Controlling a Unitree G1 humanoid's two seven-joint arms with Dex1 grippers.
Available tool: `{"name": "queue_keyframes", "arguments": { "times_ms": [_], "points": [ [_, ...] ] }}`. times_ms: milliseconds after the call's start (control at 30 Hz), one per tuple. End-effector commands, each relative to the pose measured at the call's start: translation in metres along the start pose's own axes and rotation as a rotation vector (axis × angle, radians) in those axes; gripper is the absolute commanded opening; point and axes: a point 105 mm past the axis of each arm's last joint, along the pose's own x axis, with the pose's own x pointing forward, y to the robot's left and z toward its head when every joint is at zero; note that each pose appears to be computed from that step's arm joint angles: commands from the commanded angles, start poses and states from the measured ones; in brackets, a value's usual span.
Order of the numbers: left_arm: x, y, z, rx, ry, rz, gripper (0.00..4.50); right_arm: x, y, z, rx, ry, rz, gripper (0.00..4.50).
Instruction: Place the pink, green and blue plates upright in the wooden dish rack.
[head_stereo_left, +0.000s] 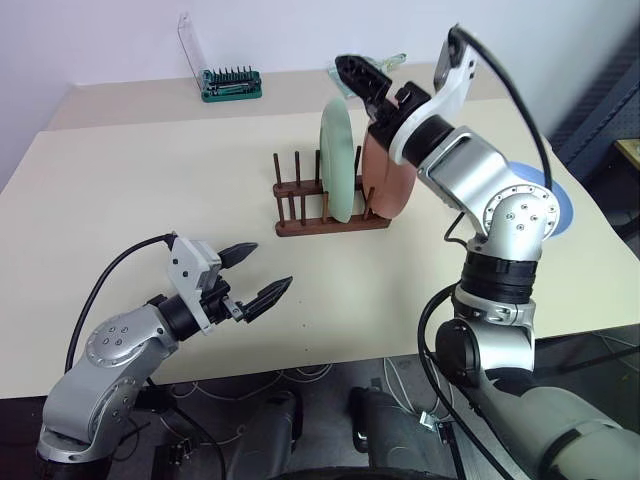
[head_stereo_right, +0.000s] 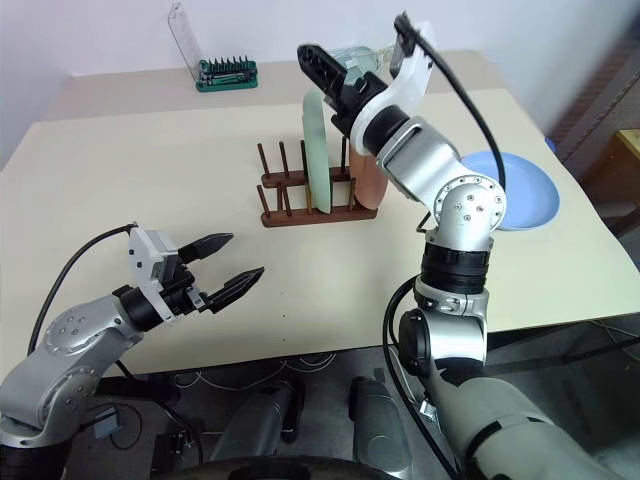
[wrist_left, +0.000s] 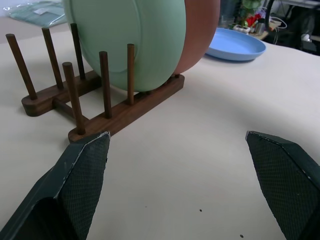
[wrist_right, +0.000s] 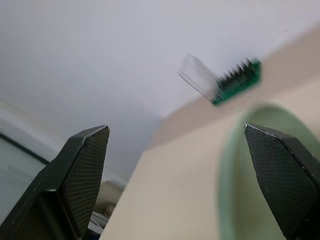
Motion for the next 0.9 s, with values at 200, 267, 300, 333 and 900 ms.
{"name": "queue_keyframes", "arguments": {
  "times_ms": [200,267,300,333,900],
  "points": [
    [0.006,-0.007,0.005,0.019,-0.024,-0.049,4.5,-0.052,0.028,0.091,-0.782,-0.17,0.083,4.38],
    [0.008,-0.01,0.005,0.018,-0.024,-0.076,4.5,-0.074,-0.007,0.112,-0.92,-0.13,-0.065,4.38],
    [0.01,-0.011,0.004,0.018,-0.025,-0.085,4.5,-0.085,-0.021,0.124,-0.956,-0.122,-0.136,4.45],
    [0.011,-0.011,0.004,0.014,-0.027,-0.094,4.5,-0.095,-0.034,0.134,-0.98,-0.122,-0.201,4.45],
    [0.036,-0.037,0.01,0.015,-0.039,-0.316,4.5,-0.192,-0.22,0.021,-1.244,0.655,-0.556,4.45]
  ]
}}
